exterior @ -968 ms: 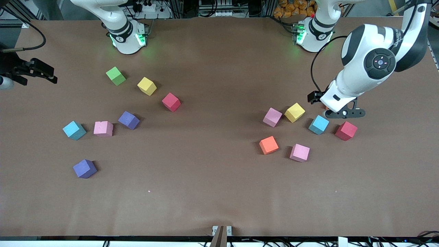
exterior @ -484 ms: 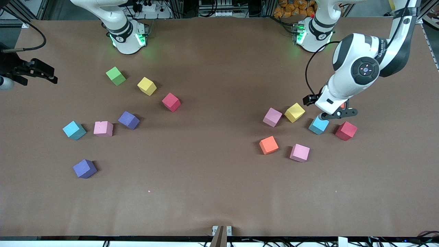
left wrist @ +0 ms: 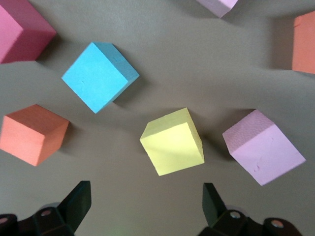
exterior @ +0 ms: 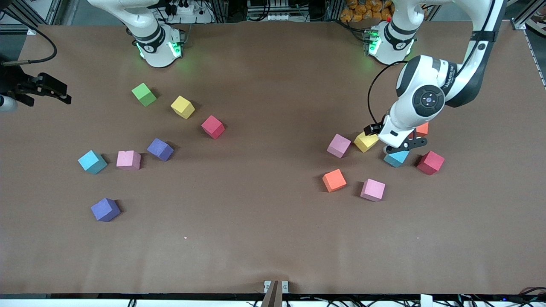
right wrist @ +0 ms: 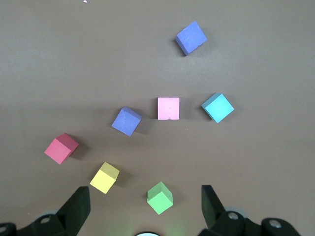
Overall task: Form number 2 with 11 blocks
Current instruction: 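Close the left gripper on the yellow cube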
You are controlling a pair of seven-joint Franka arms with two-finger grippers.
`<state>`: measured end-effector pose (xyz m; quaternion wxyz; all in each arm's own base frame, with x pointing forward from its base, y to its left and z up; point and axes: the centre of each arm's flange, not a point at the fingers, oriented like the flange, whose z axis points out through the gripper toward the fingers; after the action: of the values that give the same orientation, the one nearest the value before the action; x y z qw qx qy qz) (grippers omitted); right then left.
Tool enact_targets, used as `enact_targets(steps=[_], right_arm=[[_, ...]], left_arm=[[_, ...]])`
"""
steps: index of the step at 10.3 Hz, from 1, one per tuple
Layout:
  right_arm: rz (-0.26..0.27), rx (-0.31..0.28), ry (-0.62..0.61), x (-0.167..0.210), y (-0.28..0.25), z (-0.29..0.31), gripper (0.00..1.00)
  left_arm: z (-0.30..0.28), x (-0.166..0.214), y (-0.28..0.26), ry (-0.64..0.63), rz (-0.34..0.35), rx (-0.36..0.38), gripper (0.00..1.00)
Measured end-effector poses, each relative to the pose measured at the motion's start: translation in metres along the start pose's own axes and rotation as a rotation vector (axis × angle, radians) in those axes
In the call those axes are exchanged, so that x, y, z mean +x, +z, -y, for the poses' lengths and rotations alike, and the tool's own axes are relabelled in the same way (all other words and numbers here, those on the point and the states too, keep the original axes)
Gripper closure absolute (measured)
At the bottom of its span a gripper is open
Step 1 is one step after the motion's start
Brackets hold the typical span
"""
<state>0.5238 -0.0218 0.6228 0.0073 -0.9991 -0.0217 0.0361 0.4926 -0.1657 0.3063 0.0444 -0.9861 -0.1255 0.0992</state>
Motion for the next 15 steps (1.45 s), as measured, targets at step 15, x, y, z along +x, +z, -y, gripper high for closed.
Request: enact_targets(steps=[15], right_arm=[[0.195, -0.003, -0.005, 0.020, 0.059, 0.033, 0.00]], left_arm=[[-0.018, -0.011, 0.087, -0.178, -0.077, -0.068, 0.00]])
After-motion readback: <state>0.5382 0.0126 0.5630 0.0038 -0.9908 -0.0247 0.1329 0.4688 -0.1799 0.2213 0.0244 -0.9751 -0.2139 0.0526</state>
